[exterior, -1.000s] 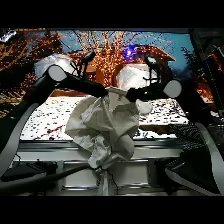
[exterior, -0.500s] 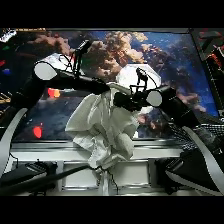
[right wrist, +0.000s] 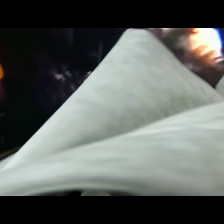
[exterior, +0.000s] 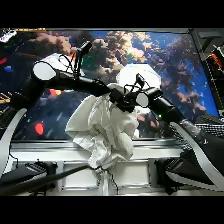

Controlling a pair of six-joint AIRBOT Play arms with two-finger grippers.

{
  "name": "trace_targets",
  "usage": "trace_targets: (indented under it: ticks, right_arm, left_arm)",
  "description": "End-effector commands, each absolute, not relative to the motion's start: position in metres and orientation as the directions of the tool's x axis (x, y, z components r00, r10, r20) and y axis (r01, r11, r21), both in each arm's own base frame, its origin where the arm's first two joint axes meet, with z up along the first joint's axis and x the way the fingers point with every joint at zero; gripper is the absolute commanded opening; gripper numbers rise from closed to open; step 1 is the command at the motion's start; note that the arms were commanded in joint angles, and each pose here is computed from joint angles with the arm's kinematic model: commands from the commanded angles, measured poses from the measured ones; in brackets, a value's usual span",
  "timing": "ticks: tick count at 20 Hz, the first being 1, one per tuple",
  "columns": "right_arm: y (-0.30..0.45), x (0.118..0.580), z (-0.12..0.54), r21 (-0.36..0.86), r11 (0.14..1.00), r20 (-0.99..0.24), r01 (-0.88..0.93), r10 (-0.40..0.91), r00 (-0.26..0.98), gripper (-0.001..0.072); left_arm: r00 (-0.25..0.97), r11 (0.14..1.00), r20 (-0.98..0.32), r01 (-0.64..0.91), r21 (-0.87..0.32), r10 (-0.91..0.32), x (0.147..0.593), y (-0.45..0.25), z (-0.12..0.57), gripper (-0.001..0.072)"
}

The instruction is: Fold the clothes and pants, and hang the long-sleeved shirts on hangers.

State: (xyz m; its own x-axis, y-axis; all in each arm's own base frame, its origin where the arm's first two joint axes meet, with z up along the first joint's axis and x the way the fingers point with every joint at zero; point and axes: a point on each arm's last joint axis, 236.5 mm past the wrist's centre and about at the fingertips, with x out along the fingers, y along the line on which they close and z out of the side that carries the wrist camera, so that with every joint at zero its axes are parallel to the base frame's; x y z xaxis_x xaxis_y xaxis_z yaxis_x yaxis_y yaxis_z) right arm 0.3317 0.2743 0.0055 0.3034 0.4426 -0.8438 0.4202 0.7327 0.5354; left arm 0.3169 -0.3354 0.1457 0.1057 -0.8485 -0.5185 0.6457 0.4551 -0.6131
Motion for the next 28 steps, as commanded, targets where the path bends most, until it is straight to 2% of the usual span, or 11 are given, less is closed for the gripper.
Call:
trace_targets:
  ticks: [1, 3, 5, 6, 7, 9, 13, 18, 23, 26, 28]
  right_arm:
    - [0.269, 0.331, -0.015, 0.482, 0.735, -0.876, 0.477, 0.395, 0.276, 0.0462]
    - [0.264, 0.326, -0.021, 0.451, 0.751, -0.893, 0.482, 0.375, 0.251, 0.0442]
    - [0.262, 0.324, -0.022, 0.437, 0.769, -0.899, 0.467, 0.364, 0.243, 0.0294]
    - [0.261, 0.322, -0.022, 0.43, 0.78, -0.903, 0.454, 0.361, 0.235, 0.0246]
    - [0.262, 0.32, -0.022, 0.429, 0.798, -0.903, 0.423, 0.365, 0.228, 0.0133]
    - [0.258, 0.313, -0.02, 0.408, 0.843, -0.912, 0.352, 0.355, 0.206, 0.0035]
    - [0.249, 0.3, -0.008, 0.375, 0.907, -0.922, 0.193, 0.341, 0.186, 0.0032]
    - [0.249, 0.303, 0.043, 0.435, 0.899, -0.865, 0.038, 0.406, 0.296, 0.003]
    - [0.25, 0.31, 0.164, 0.499, 0.835, -0.663, -0.233, 0.541, 0.518, 0.0029]
    - [0.252, 0.314, 0.232, 0.406, 0.808, -0.542, -0.428, 0.59, 0.598, 0.0028]
    - [0.256, 0.325, 0.283, 0.309, 0.784, -0.423, -0.539, 0.62, 0.661, 0.0028]
  left_arm:
    - [0.098, 0.453, -0.521, 0.645, -0.616, -0.848, 0.316, -0.334, 0.146, 0.0012]
    - [0.109, 0.46, -0.521, 0.641, -0.615, -0.847, 0.32, -0.33, 0.146, 0.0013]
    - [0.121, 0.471, -0.522, 0.633, -0.614, -0.844, 0.325, -0.325, 0.145, 0.0013]
    - [0.13, 0.478, -0.522, 0.628, -0.614, -0.843, 0.329, -0.322, 0.144, 0.0013]
    - [0.141, 0.485, -0.522, 0.623, -0.613, -0.841, 0.333, -0.319, 0.144, 0.0012]
    - [0.176, 0.505, -0.517, 0.61, -0.61, -0.837, 0.344, -0.311, 0.145, 0.0012]
    - [0.228, 0.538, -0.514, 0.584, -0.608, -0.827, 0.361, -0.294, 0.146, 0.0012]
    - [0.237, 0.546, -0.514, 0.574, -0.61, -0.824, 0.364, -0.289, 0.146, 0.0013]
    - [0.322, 0.573, -0.479, 0.552, -0.606, -0.817, 0.386, -0.281, 0.155, 0.0013]
    - [0.399, 0.511, -0.335, 0.513, -0.69, -0.854, 0.401, -0.278, 0.196, 0.0012]
    - [0.494, 0.491, -0.218, 0.532, -0.69, -0.842, 0.412, -0.268, 0.239, 0.0011]
